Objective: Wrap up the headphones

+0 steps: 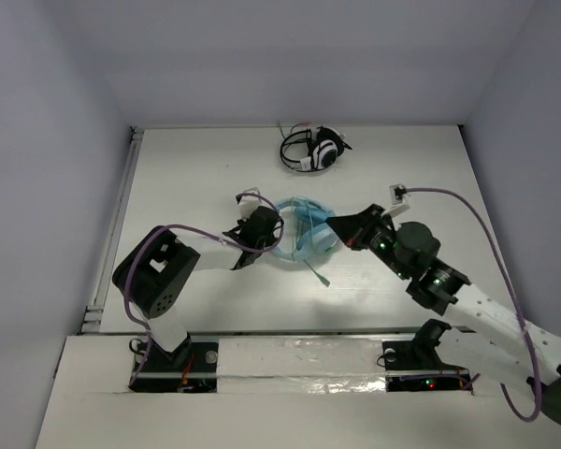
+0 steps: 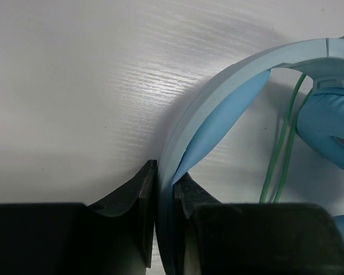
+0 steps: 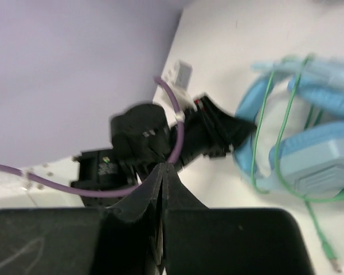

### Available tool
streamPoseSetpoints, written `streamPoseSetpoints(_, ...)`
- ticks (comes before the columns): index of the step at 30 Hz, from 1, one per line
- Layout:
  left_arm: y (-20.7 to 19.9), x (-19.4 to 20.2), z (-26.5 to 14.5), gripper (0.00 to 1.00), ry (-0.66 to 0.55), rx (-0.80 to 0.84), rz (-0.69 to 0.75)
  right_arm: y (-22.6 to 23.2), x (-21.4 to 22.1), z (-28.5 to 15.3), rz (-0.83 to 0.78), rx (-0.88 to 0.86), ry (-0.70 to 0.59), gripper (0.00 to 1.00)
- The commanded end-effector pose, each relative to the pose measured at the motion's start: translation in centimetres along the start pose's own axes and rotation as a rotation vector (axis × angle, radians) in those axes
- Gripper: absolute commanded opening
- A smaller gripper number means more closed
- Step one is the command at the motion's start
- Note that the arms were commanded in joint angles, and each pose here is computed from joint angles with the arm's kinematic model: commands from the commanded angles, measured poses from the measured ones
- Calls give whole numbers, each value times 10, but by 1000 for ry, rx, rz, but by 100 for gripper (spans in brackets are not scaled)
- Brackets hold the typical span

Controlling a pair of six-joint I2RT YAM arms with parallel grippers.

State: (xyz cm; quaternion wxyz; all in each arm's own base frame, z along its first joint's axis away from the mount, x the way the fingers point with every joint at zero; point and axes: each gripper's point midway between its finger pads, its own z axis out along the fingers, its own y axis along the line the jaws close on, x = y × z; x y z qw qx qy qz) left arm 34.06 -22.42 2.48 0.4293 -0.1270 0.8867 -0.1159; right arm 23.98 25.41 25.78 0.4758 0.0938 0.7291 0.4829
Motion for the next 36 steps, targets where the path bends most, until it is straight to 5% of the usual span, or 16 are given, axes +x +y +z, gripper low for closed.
streamPoseSetpoints(1,-25,-17,-6,9,-25,68,-16,7,-47,-24,-139,83,-136,0)
streamPoseSetpoints(4,-32,-27,-19,23,-45,96,-16,6,-70,-47,-184,144,-199,21)
streamPoseSetpoints(5,-31,-30,-23,29,-52,99,-14,2,-73,-53,-199,171,-201,44)
streamPoseSetpoints(6,-36,-42,-32,35,-75,122,-24,7,-88,-64,-206,180,-254,54)
streamPoseSetpoints(8,-35,-49,-41,60,-86,121,-15,-2,-101,-78,-222,247,-300,71)
streamPoseSetpoints(12,-39,-80,-70,83,-154,152,-38,2,-132,-111,-230,296,-403,87)
streamPoseSetpoints(15,-42,-108,-97,99,-212,184,-66,13,-155,-139,-225,286,-482,88)
streamPoseSetpoints(21,-45,-178,-194,99,-376,336,-141,16,-192,-194,-218,325,-644,88)
streamPoseSetpoints(22,-45,-186,-207,99,-402,365,-115,15,-197,-201,-211,335,-664,99)
streamPoseSetpoints(27,-33,-224,-270,99,-499,406,-97,15,-206,-220,-231,354,-703,100)
streamPoseSetpoints(36,-16,-225,-278,99,-525,370,-84,30,-191,-198,-249,266,-608,100)
